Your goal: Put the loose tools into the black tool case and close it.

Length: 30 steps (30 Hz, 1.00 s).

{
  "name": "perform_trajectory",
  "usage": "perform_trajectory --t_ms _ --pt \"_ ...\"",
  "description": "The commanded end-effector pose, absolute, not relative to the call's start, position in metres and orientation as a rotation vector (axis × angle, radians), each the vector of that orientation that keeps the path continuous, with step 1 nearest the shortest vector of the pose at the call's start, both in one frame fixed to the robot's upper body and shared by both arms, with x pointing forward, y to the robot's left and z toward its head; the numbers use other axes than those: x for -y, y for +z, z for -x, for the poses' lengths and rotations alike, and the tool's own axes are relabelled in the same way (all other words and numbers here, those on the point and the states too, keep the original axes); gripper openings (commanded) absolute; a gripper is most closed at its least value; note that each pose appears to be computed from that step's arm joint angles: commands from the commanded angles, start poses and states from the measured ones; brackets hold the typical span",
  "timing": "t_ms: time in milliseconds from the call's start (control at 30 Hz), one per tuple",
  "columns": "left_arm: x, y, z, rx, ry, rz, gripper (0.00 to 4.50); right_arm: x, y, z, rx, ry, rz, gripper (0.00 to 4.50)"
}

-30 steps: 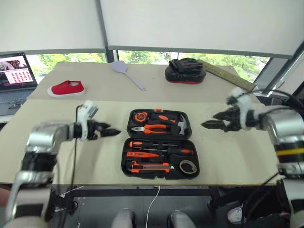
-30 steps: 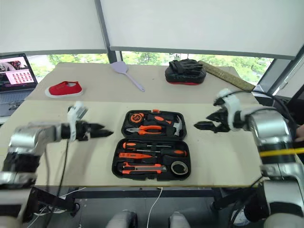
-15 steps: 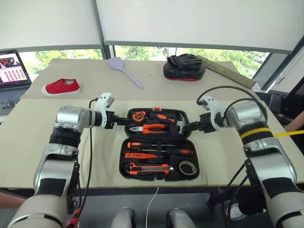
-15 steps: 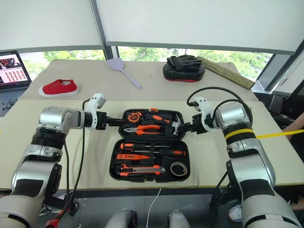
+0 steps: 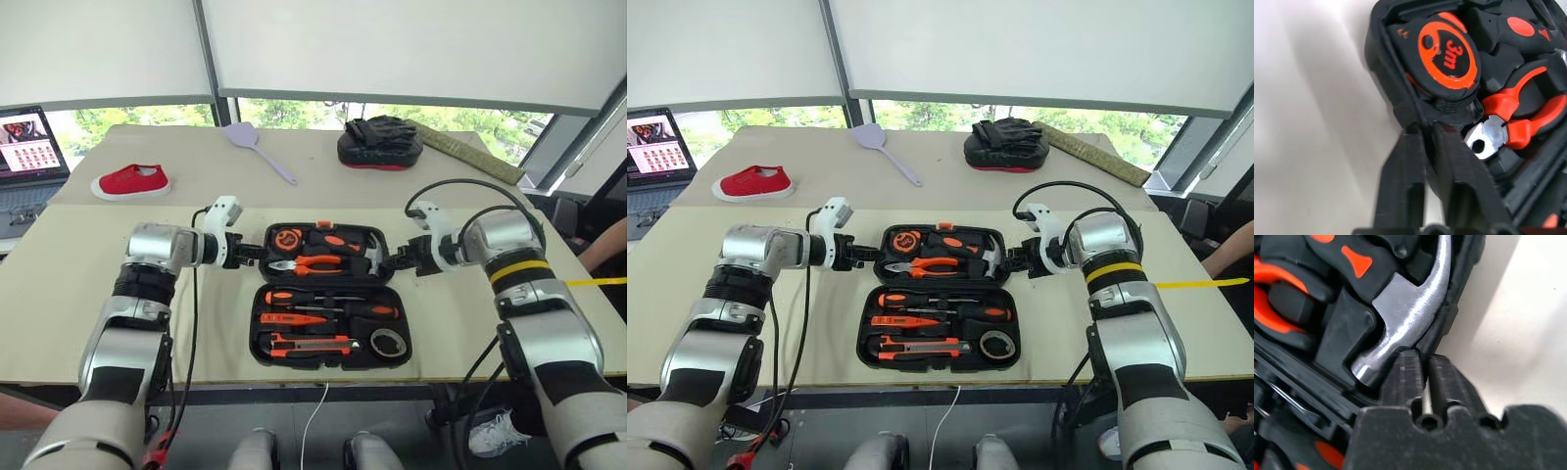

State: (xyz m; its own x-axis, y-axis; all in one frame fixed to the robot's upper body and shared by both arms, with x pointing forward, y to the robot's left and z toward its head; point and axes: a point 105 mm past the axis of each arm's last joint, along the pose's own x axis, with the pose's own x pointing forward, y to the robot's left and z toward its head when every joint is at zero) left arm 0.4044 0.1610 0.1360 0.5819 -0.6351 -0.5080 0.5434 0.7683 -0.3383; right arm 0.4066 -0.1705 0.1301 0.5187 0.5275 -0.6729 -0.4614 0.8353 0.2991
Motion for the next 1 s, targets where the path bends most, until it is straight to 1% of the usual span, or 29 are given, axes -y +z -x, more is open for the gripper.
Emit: perform_trajectory --t_ms 33,100,133,200,233,333,400,467,533,567,633,667,767,900,933,967,1000 --pt "-0.160 0.139 -0.404 -0.616 -0.700 0.219 0.04 0.177 0.146 -0.419 -0.703 0.546 -0.125 0.02" --pt "-0.160 0.145 -0.406 -0.565 -0.700 0.272 0.04 0.171 0.161 -0.425 -0.586 0.574 -0.135 0.02" --pt "-0.161 0.149 -0.407 -0.518 -0.712 0.278 0.04 0.168 0.172 -0.427 -0.492 0.606 -0.106 0.02" --pt "-0.168 0.156 -0.407 -0.424 -0.718 0.283 0.04 0.160 0.193 -0.424 -0.286 0.686 0.007 0.02" --pt "-0.170 0.157 -0.407 -0.399 -0.713 0.281 0.04 0.157 0.200 -0.420 -0.218 0.715 0.043 0.02" --pt "-0.174 0.173 -0.402 -0.243 -0.745 0.221 0.04 0.151 0.214 -0.405 -0.029 0.766 0.148 0.02" --pt "-0.179 0.182 -0.396 -0.130 -0.745 0.136 0.04 0.154 0.215 -0.396 0.064 0.748 0.240 0.02" --pt "-0.184 0.184 -0.388 -0.022 -0.743 0.007 0.04 0.158 0.214 -0.386 0.177 0.730 0.374 0.02" --pt "-0.186 0.186 -0.381 0.063 -0.745 -0.063 0.04 0.163 0.208 -0.381 0.229 0.702 0.473 0.02" --pt "-0.188 0.186 -0.377 0.109 -0.732 -0.088 0.04 0.166 0.201 -0.374 0.270 0.702 0.547 0.02" --pt "-0.193 0.185 -0.365 0.206 -0.718 -0.143 0.04 0.172 0.183 -0.358 0.332 0.701 0.699 0.02" --pt "-0.195 0.179 -0.358 0.227 -0.712 -0.201 0.04 0.176 0.172 -0.351 0.348 0.685 0.771 0.02" --pt "-0.193 0.161 -0.336 0.254 -0.750 -0.327 0.04 0.178 0.146 -0.332 0.393 0.729 0.951 0.02" --pt "-0.193 0.134 -0.311 0.228 -0.807 -0.421 0.04 0.171 0.125 -0.310 0.487 0.816 1.065 0.02" --pt "-0.194 0.126 -0.303 0.204 -0.841 -0.428 0.04 0.172 0.116 -0.306 0.464 0.849 1.075 0.02" --pt "-0.200 0.120 -0.300 0.185 -0.829 -0.438 0.36 0.174 0.110 -0.303 0.443 0.855 1.064 0.00" --pt "-0.206 0.116 -0.298 0.173 -0.812 -0.434 0.72 0.176 0.104 -0.302 0.409 0.858 1.050 0.38"
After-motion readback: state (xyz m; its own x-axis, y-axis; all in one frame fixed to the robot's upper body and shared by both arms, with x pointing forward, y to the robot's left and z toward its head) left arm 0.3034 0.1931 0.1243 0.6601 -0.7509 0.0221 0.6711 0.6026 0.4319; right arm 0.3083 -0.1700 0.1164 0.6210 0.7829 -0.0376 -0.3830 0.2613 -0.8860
